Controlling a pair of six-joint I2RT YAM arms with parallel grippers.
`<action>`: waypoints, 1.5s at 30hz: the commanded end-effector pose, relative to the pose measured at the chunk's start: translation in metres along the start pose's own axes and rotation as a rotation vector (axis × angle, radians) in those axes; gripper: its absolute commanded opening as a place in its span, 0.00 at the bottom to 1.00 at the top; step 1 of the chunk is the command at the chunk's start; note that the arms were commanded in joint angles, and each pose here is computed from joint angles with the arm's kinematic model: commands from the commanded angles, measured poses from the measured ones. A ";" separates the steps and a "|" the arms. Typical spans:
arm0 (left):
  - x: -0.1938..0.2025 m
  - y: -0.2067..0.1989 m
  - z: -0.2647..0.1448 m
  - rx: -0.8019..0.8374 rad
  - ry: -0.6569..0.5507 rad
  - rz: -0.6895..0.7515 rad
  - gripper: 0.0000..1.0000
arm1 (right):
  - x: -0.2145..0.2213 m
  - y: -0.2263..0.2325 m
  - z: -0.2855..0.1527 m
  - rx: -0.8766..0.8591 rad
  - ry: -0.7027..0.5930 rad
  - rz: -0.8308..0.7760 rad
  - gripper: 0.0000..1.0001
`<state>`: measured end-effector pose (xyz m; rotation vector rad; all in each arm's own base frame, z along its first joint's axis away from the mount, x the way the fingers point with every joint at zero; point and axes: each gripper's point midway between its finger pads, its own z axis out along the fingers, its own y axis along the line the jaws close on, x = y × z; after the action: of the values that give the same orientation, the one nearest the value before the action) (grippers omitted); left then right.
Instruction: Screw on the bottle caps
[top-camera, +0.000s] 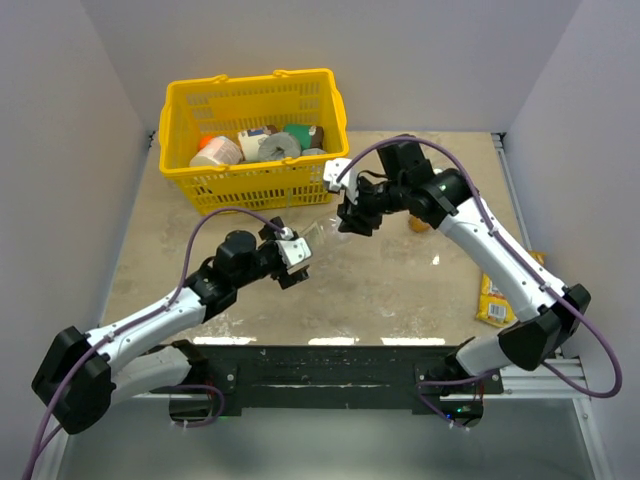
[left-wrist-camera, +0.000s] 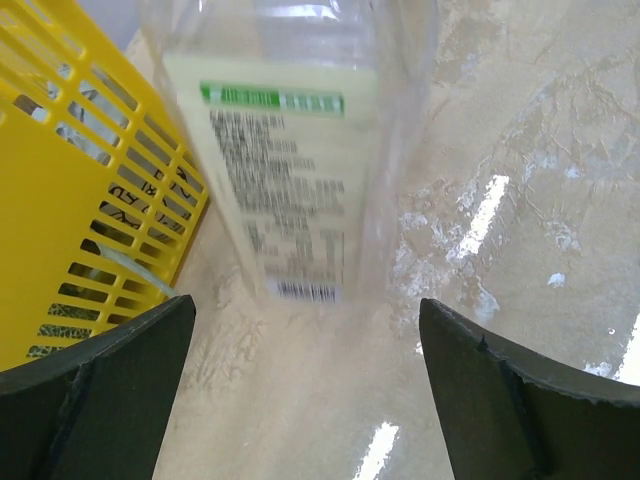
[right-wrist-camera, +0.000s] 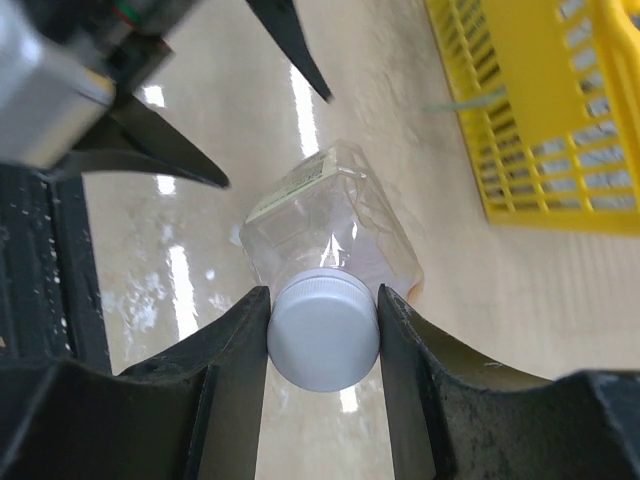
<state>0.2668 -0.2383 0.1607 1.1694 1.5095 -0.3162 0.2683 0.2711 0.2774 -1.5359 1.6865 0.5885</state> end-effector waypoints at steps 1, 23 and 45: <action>-0.011 0.007 -0.005 -0.051 -0.055 -0.025 0.99 | 0.023 -0.035 -0.029 0.137 0.152 0.024 0.04; -0.006 0.000 -0.013 -0.057 -0.096 -0.046 0.99 | 0.077 -0.109 -0.050 0.220 0.445 0.201 0.02; -0.005 0.002 -0.010 -0.058 -0.087 -0.060 0.99 | 0.102 -0.138 -0.028 0.292 0.402 0.329 0.39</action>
<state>0.2570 -0.2274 0.1534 1.1024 1.5034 -0.3312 0.3958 0.1675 0.2331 -1.2871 2.2381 0.2022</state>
